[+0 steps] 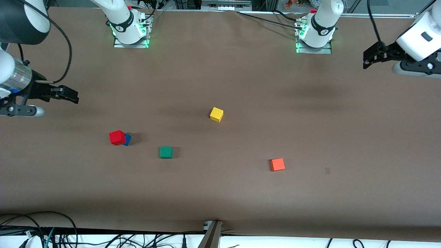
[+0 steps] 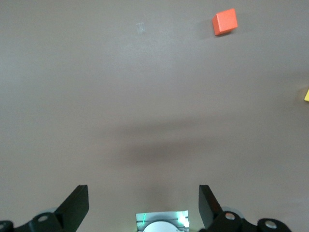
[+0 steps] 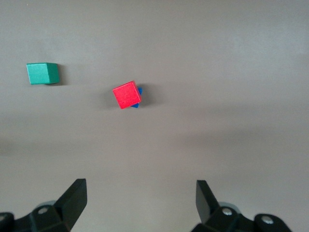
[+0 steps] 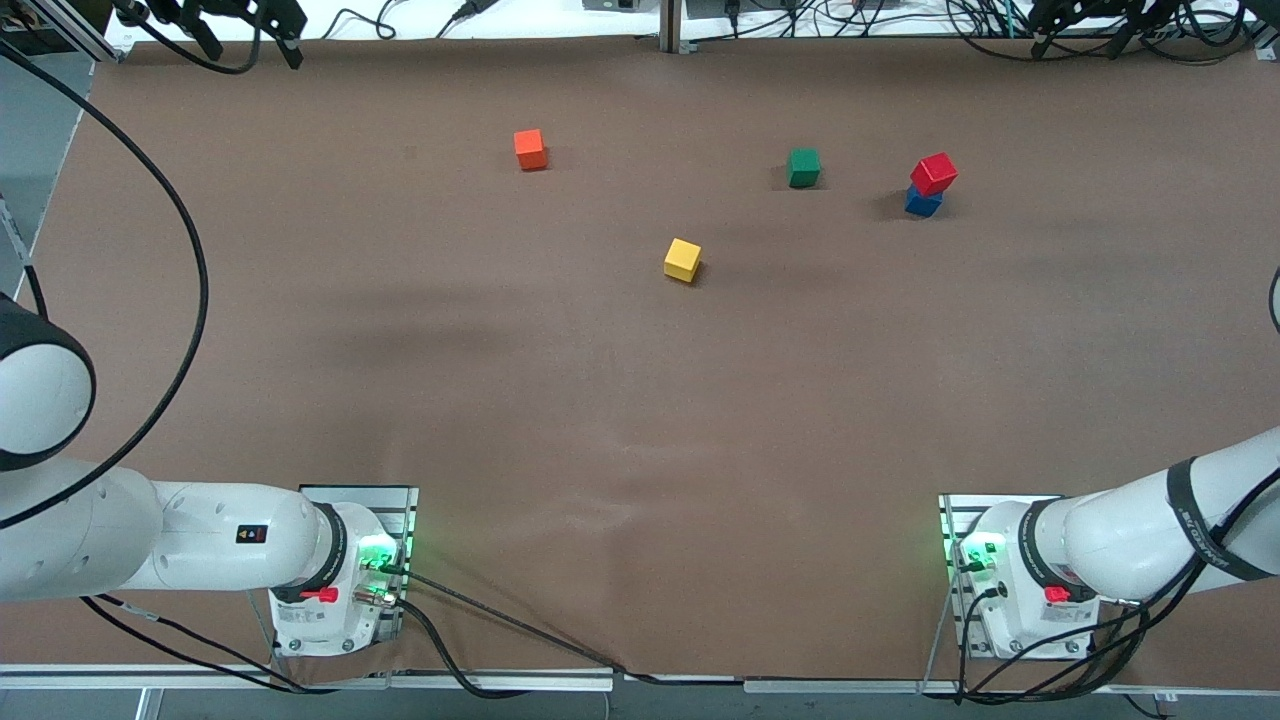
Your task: Pass red block to right arm, stack on blue
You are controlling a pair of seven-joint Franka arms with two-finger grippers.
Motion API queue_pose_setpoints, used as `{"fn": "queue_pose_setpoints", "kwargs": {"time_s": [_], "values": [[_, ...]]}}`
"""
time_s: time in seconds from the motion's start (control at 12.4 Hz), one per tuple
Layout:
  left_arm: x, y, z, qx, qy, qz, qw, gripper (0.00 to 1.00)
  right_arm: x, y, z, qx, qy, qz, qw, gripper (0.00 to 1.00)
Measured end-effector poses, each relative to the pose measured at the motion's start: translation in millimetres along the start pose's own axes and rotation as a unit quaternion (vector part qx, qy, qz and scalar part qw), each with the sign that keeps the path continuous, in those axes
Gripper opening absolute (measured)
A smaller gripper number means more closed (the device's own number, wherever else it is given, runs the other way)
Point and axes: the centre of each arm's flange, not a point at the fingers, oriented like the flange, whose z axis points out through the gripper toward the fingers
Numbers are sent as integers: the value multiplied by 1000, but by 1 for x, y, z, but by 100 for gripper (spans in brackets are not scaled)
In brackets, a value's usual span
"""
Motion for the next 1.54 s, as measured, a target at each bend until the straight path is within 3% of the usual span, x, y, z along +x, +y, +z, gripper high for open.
{"fn": "queue_pose_setpoints", "kwargs": {"time_s": [0.32, 0.65, 0.97, 1.54], "values": [[12, -10, 26, -2, 7, -16, 1000, 100, 8, 10, -27, -5, 34, 7, 999, 100], [36, -19, 41, -4, 8, -23, 1000, 100, -26, 3, -47, 11, 29, -9, 999, 100], [37, -17, 35, -4, 17, -22, 1000, 100, -53, 33, -36, 34, 39, 23, 998, 100], [38, -31, 32, -5, 26, -26, 999, 100, -56, 64, -26, 37, 36, 46, 998, 100]]}}
